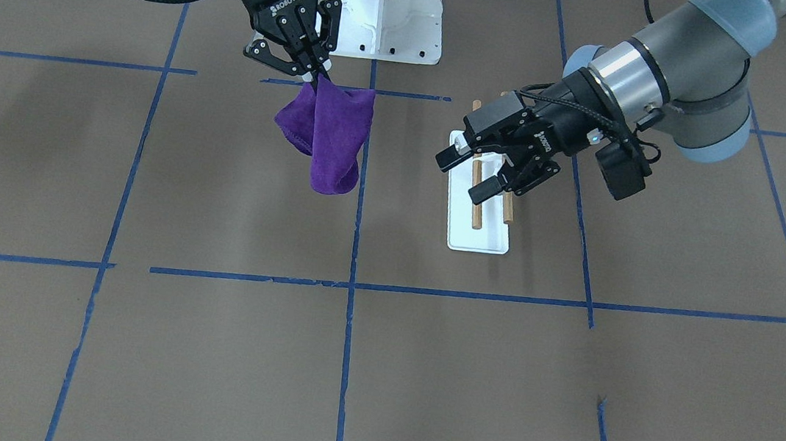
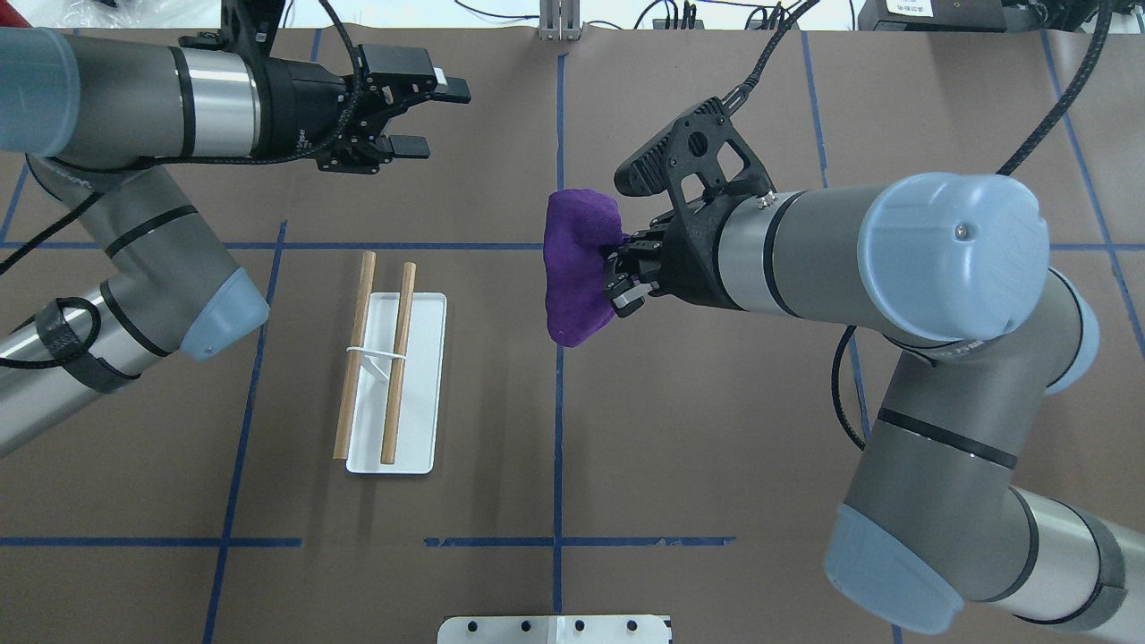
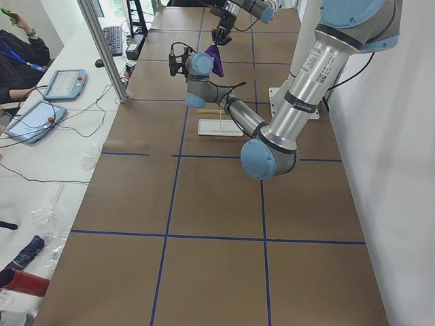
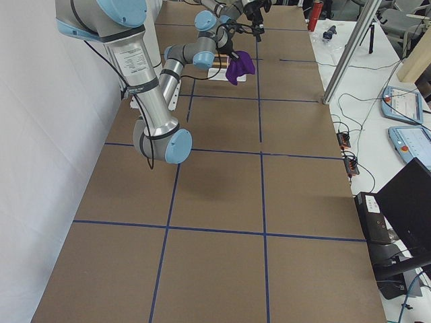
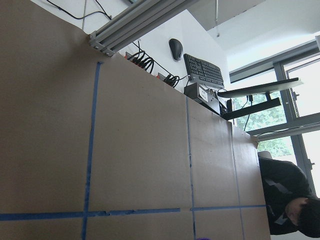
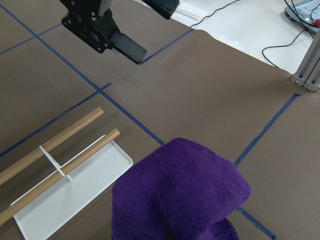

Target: Hang towel on rack

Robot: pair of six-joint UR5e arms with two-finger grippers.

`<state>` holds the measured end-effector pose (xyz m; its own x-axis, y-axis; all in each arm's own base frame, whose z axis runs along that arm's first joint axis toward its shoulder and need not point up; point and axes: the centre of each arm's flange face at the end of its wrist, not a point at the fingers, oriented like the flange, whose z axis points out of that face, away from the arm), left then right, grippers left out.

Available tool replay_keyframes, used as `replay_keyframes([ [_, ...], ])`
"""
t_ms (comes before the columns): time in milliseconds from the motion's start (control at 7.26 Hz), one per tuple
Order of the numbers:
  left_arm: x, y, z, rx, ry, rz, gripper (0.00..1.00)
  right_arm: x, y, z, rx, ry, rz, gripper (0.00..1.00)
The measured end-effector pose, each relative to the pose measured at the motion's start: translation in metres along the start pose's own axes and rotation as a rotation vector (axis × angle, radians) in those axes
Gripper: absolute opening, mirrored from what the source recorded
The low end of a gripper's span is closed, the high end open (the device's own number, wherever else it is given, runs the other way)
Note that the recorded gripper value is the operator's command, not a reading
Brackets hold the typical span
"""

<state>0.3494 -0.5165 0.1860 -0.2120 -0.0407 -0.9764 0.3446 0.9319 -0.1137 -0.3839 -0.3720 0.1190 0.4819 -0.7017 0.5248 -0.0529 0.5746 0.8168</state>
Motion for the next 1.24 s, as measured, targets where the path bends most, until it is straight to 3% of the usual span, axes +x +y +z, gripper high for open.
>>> replay_keyframes([
  [689,0.021,0.052,0.054,-0.102,0.018,-0.038,1.0,-0.011,-0.002,-0.004,0.023,-0.004,-0.003,0.0],
  [1240,0.032,0.07,0.082,-0.146,0.021,-0.018,0.97,-0.016,-0.003,-0.004,0.024,-0.012,-0.005,0.0],
])
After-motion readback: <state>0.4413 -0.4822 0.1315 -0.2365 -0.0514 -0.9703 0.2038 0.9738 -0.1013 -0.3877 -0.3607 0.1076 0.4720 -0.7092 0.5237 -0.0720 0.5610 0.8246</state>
